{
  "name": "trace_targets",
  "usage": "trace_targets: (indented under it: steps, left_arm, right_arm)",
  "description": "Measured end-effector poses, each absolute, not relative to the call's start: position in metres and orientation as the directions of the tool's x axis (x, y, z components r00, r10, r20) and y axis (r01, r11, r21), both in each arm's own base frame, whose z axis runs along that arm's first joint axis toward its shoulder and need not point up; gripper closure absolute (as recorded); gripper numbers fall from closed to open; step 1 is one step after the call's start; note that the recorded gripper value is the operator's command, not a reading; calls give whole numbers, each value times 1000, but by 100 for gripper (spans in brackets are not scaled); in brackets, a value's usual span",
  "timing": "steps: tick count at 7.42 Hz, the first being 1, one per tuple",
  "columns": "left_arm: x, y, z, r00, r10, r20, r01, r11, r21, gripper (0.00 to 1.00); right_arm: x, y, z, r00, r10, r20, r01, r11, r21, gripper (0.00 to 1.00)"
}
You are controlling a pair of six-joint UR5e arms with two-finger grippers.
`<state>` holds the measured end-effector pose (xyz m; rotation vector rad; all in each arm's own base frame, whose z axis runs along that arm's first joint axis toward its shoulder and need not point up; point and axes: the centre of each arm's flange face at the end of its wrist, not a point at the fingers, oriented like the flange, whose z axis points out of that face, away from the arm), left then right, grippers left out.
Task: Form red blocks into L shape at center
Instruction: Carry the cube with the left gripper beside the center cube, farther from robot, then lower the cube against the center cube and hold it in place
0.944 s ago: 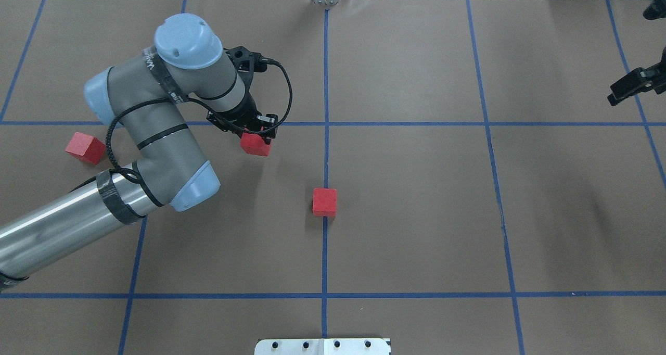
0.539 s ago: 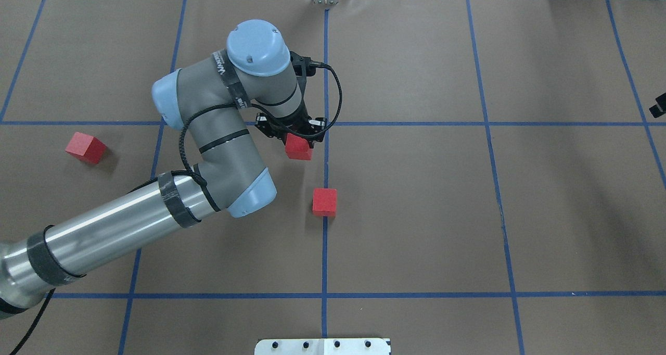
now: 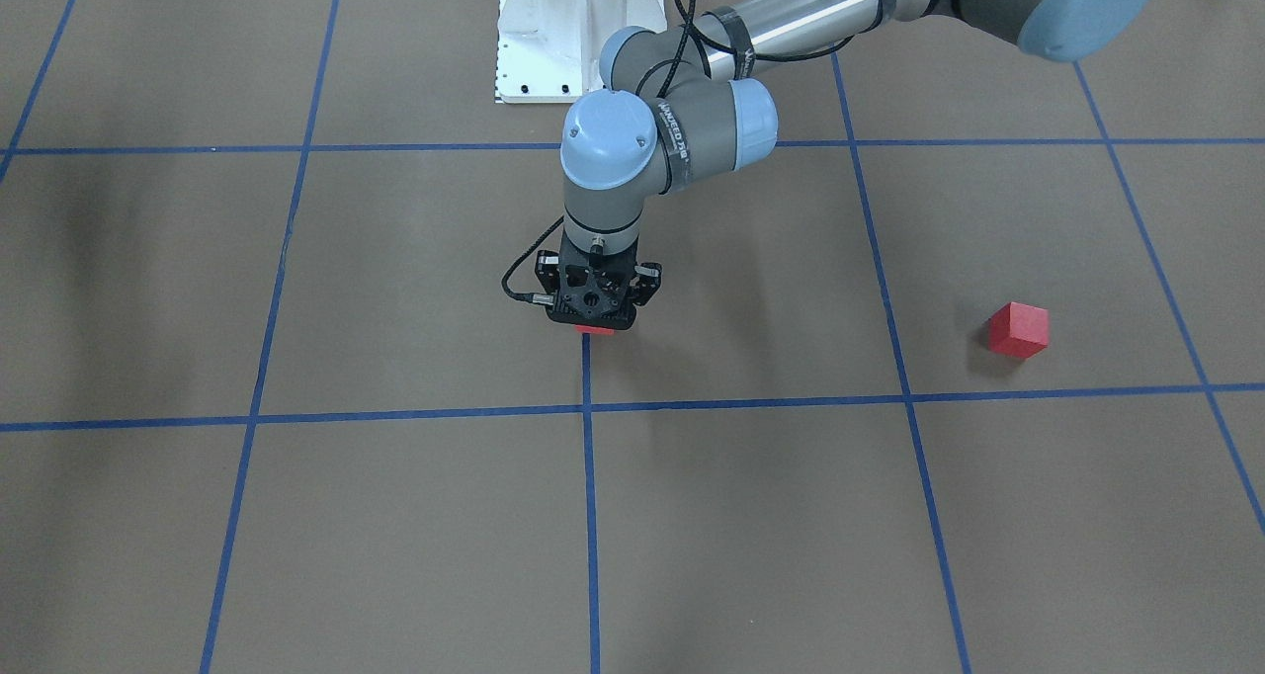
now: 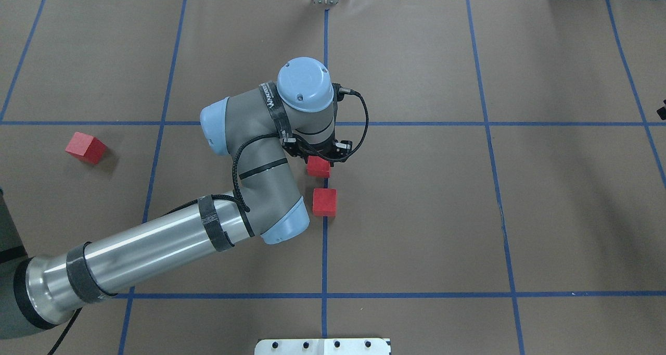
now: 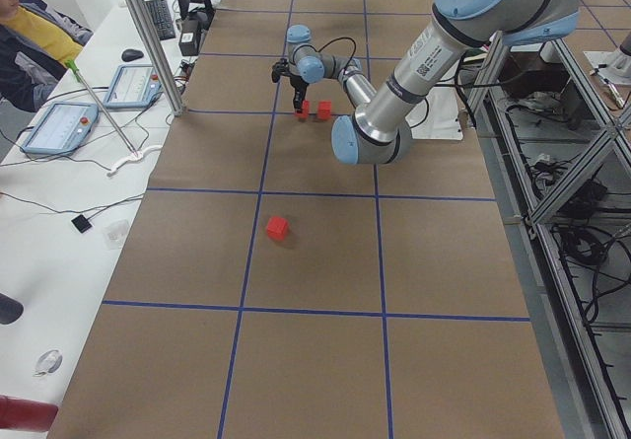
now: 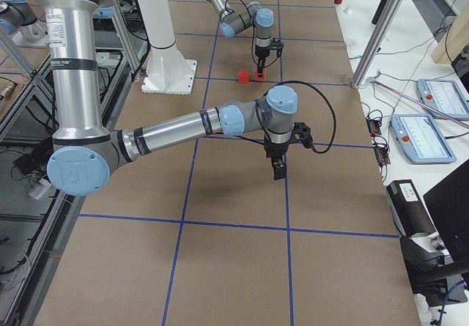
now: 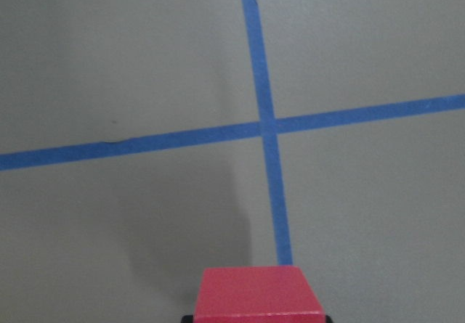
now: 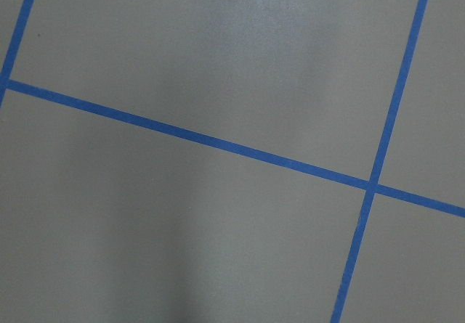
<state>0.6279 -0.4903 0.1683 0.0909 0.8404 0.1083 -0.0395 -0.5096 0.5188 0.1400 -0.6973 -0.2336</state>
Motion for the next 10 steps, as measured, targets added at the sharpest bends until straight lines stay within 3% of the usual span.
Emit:
trace_targets:
  steps: [10]
  left_arm:
    - [642, -472, 160, 703, 57, -709, -39, 998, 42, 80]
  right_arm:
    - [-40, -512, 515, 744, -257, 617, 160, 965, 208, 0]
